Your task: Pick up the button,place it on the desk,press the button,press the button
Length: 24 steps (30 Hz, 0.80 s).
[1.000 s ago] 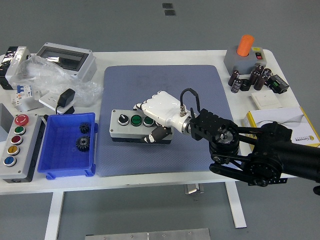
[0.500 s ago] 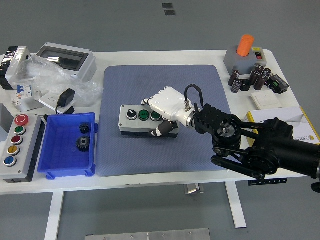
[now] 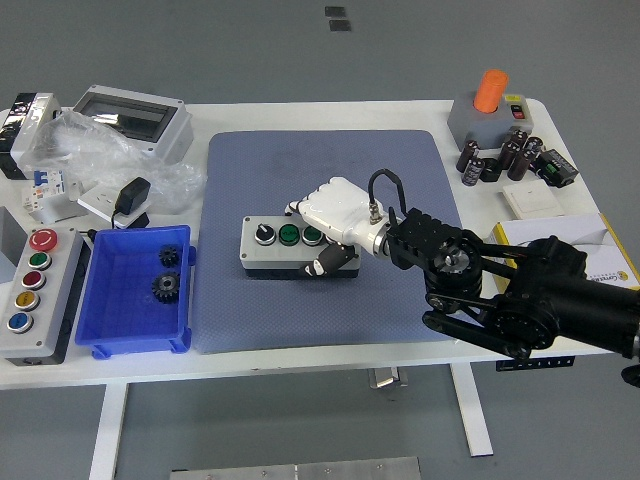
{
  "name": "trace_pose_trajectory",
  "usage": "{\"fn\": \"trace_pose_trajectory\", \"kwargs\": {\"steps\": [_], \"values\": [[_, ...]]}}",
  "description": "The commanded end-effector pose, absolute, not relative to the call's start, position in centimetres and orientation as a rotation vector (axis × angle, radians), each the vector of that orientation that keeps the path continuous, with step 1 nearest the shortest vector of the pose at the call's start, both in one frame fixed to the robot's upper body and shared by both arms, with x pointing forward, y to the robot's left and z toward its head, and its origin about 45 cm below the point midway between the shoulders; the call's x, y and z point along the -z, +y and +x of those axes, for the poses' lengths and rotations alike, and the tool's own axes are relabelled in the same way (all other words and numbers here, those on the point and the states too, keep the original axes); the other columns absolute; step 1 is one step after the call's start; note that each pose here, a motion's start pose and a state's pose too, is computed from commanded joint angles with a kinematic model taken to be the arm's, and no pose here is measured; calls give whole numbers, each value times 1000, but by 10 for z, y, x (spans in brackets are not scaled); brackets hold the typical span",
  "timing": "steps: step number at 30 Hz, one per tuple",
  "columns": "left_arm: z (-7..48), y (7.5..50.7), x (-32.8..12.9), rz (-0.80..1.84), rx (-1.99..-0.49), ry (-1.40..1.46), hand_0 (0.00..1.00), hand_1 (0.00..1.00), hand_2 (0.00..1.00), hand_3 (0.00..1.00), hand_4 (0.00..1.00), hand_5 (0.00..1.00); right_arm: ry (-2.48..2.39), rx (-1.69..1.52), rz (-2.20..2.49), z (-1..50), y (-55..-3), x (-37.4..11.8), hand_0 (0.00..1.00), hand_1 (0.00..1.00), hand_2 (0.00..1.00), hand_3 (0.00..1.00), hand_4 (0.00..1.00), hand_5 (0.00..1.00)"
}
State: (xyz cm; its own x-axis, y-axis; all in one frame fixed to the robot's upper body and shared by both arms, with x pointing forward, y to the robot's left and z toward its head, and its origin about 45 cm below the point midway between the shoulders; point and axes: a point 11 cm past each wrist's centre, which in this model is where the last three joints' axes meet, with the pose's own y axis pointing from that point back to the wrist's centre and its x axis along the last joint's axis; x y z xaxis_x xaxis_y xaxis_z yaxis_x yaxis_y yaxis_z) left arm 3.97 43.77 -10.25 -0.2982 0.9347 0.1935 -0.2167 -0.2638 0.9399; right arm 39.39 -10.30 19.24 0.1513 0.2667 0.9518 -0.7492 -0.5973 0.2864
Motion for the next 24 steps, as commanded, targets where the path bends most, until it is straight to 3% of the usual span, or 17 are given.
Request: {"fn": "trace_pose_trajectory", "kwargs": {"steps": [4,5,24], "values": [[39,438,103,1036,-1698,1086,639,623,586,569,418,2,-475,-1560,1614,394,-105,-191,746,721,747,751,599,92],[39,438,103,1035,-1698,1086,639,624,586,569,418,2,-475,-1557,1615,394,-105,-191,789,746,798,859,639,106],[40,437,103,1031,-1695,1088,639,623,585,567,412,2,-489,-1507,1657,391,-105,-189,786,750,790,873,679,126]]}}
